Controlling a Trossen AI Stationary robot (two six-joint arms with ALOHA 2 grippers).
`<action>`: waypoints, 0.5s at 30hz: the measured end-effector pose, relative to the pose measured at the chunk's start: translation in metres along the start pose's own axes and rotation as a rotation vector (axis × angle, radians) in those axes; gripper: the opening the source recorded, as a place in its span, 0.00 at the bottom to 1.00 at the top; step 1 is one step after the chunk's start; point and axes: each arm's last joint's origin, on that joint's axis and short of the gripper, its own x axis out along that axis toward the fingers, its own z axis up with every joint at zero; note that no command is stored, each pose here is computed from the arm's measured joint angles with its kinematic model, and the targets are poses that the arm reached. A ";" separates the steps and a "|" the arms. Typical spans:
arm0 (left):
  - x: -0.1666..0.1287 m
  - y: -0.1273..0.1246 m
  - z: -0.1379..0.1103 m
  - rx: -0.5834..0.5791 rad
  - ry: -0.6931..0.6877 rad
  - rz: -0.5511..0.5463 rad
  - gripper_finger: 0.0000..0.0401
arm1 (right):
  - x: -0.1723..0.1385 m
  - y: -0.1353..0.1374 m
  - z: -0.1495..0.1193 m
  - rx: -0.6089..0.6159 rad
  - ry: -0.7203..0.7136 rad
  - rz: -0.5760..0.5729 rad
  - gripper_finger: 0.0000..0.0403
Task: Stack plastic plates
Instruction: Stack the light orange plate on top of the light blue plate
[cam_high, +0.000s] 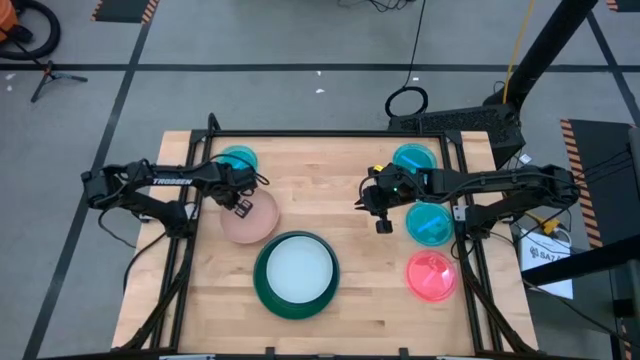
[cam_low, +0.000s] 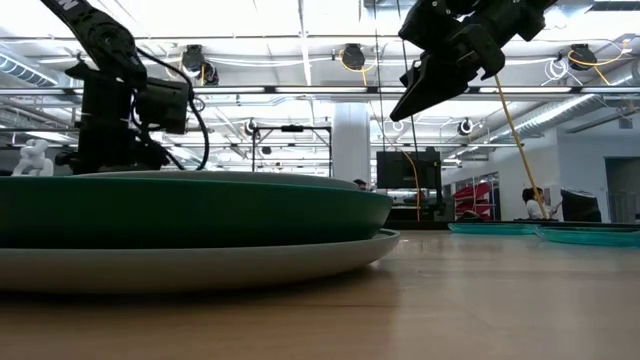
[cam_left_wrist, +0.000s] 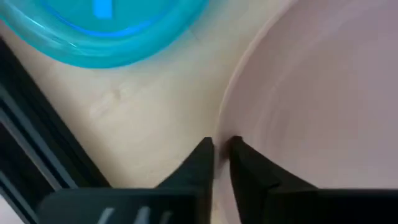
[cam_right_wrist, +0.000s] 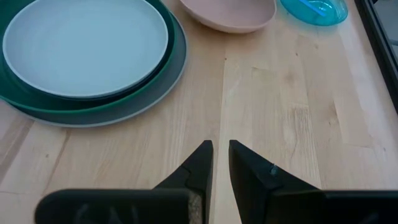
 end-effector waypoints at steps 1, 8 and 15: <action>0.000 0.000 0.000 -0.006 -0.008 0.009 0.07 | 0.000 0.000 0.000 0.000 0.000 0.000 0.11; -0.007 -0.003 -0.001 -0.033 -0.087 0.052 0.04 | 0.000 0.000 0.000 0.017 -0.001 0.000 0.11; -0.040 -0.007 0.002 -0.037 -0.271 0.029 0.02 | 0.000 0.000 0.000 0.018 -0.003 0.000 0.11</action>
